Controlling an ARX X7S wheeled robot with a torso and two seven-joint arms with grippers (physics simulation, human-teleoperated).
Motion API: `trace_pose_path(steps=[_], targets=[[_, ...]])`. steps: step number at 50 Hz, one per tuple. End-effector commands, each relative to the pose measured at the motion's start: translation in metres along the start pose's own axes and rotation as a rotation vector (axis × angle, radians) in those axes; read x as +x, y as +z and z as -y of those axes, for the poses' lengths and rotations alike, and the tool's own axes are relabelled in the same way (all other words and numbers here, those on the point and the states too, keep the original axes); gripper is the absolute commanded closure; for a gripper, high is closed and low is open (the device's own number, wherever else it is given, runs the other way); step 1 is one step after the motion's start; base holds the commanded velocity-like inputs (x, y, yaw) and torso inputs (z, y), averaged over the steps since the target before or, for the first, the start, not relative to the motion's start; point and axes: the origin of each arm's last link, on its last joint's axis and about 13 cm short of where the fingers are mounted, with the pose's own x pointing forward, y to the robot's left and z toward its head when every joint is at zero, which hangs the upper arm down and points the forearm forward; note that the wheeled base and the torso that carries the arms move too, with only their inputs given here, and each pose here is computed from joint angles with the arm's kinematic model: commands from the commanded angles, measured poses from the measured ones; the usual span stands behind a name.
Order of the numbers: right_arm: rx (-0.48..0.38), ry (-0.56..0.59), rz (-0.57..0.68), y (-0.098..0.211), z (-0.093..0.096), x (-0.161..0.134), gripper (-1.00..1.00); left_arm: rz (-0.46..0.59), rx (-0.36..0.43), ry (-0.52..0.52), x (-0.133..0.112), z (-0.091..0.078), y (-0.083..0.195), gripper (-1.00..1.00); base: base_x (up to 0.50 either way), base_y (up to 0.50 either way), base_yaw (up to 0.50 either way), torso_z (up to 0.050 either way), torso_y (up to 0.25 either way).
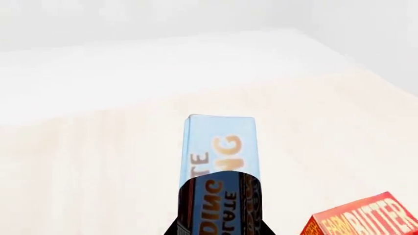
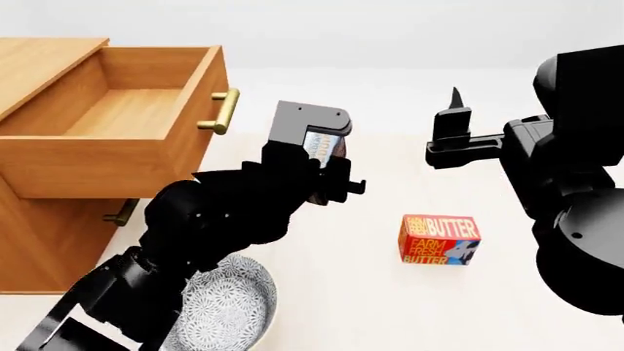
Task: Put the chocolate pudding in the top drawer of the cabinet and close it.
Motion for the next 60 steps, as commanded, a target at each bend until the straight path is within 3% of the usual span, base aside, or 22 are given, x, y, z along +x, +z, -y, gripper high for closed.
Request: trace_pose_path(steps=[1, 13, 19, 31, 43, 60], targets=[[0.002, 0.000, 0.007, 0.003, 0.000, -0.003, -1.00, 0.118, 0.037, -0.048, -0.035, 0.007, 0.035, 1.00, 0.00, 0.00, 0.00, 0.000, 0.000], [0.006, 0.001, 0.019, 0.007, 0.001, -0.006, -1.00, 0.316, 0.056, -0.019, -0.083, -0.001, 0.100, 1.00, 0.00, 0.00, 0.00, 0.000, 0.000], [0.007, -0.002, 0.021, 0.008, 0.002, -0.008, -1.00, 0.411, 0.060, 0.071, -0.098, -0.015, 0.129, 1.00, 0.00, 0.00, 0.00, 0.000, 0.000], [0.009, -0.003, 0.027, 0.008, 0.003, -0.010, -1.00, 0.458, 0.051, 0.265, -0.112, -0.050, 0.171, 1.00, 0.00, 0.00, 0.00, 0.000, 0.000], [0.012, -0.008, 0.027, 0.007, 0.004, -0.011, -1.00, 0.437, 0.041, 0.417, -0.111, -0.086, 0.184, 1.00, 0.00, 0.00, 0.00, 0.000, 0.000], [0.017, -0.013, 0.024, 0.003, 0.005, -0.011, -1.00, 0.357, 0.064, 0.584, -0.091, -0.122, 0.173, 1.00, 0.00, 0.00, 0.00, 0.000, 0.000]])
